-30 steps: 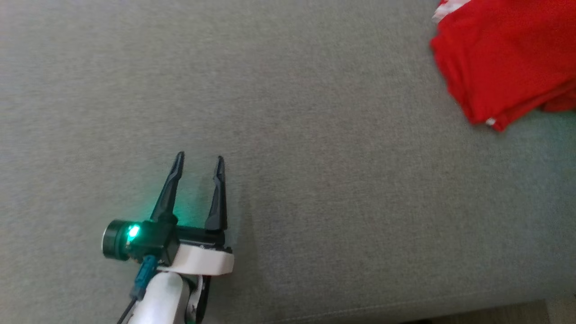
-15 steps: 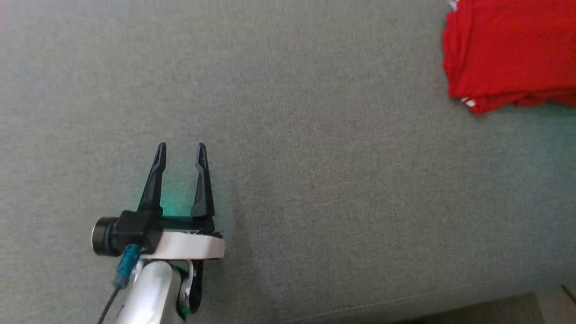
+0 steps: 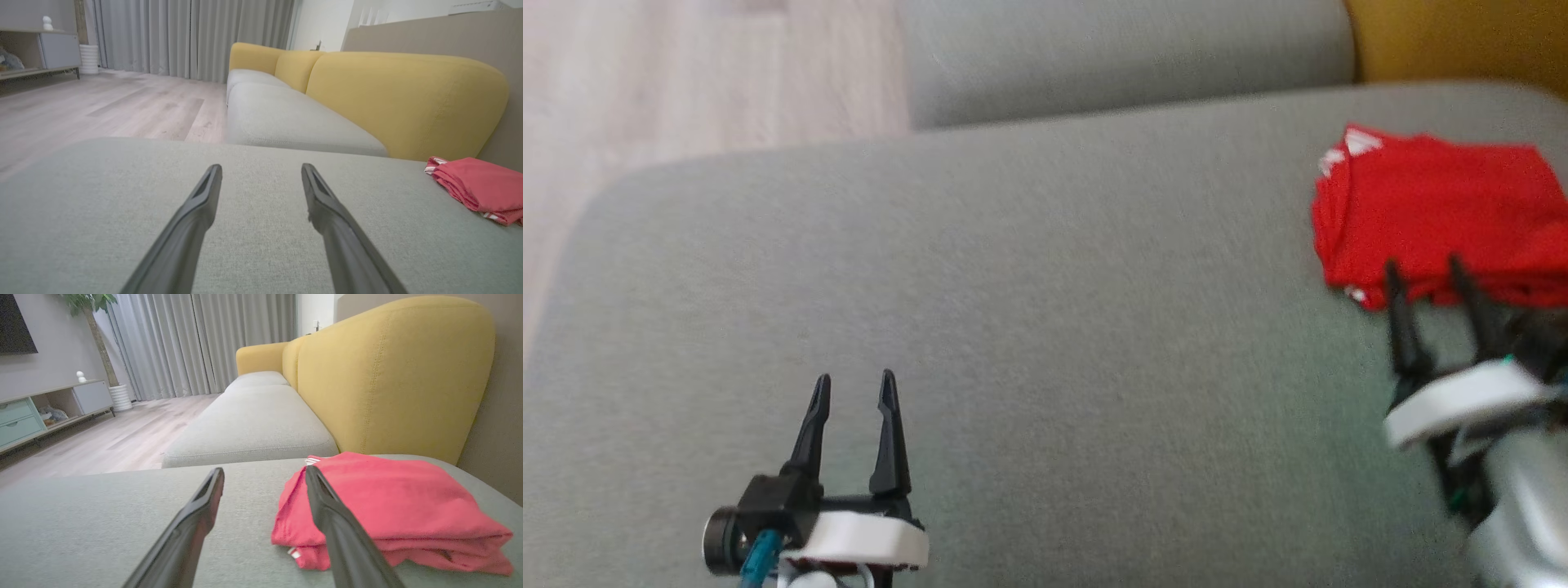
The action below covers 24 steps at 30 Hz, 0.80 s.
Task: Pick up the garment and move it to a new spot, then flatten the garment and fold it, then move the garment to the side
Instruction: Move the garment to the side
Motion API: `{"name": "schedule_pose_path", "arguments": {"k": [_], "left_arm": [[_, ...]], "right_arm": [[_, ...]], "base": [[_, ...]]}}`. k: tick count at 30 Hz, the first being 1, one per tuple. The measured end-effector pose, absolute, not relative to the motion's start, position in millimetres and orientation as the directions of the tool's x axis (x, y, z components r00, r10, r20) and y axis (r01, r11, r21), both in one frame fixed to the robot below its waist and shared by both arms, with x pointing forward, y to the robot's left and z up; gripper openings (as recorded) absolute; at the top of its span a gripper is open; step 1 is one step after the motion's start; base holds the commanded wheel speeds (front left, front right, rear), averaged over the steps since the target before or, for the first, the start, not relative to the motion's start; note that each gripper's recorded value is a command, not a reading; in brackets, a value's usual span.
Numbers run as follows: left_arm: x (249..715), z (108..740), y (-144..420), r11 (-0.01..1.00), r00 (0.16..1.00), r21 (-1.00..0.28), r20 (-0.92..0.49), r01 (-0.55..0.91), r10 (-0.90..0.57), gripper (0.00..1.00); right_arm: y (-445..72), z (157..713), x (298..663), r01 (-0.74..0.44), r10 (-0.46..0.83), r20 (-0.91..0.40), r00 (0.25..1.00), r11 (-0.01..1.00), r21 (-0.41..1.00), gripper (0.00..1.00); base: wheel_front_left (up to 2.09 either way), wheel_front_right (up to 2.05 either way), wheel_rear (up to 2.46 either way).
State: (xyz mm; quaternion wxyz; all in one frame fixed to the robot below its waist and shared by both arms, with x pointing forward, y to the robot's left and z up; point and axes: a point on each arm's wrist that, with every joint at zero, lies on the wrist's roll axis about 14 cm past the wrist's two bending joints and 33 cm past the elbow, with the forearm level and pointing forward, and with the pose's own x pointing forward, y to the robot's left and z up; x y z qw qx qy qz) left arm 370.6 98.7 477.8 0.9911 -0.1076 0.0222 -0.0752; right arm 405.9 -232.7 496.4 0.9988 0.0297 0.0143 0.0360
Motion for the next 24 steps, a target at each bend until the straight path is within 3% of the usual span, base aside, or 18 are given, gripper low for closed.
{"name": "schedule_pose_path", "arguments": {"k": [5,10,14,24], "left_arm": [[349.4,493.6,120.5,0.981,0.995,-0.165,0.026,0.099,-0.096,1.00],[326.8,492.0,135.1,0.993,0.998,-0.105,0.033,0.057,-0.054,1.00],[314.9,487.1,140.0,0.998,0.999,-0.041,0.027,0.046,-0.045,1.00],[308.4,484.4,153.0,1.000,1.000,-0.030,0.023,0.009,-0.008,1.00]], "right_arm": [[-170.5,495.1,370.0,-0.181,0.181,0.016,0.983,0.980,0.080,1.00],[-139.8,490.6,339.1,-0.226,0.224,0.027,0.974,0.970,0.085,1.00],[-136.1,492.0,329.4,-0.220,0.218,0.038,0.975,0.972,0.084,1.00],[-137.3,489.6,320.7,-0.198,0.195,0.038,0.980,0.976,0.095,1.00]], "base": [[0.00,0.00,0.00],[0.00,0.00,0.00],[0.00,0.00,0.00],[0.00,0.00,0.00]]}}
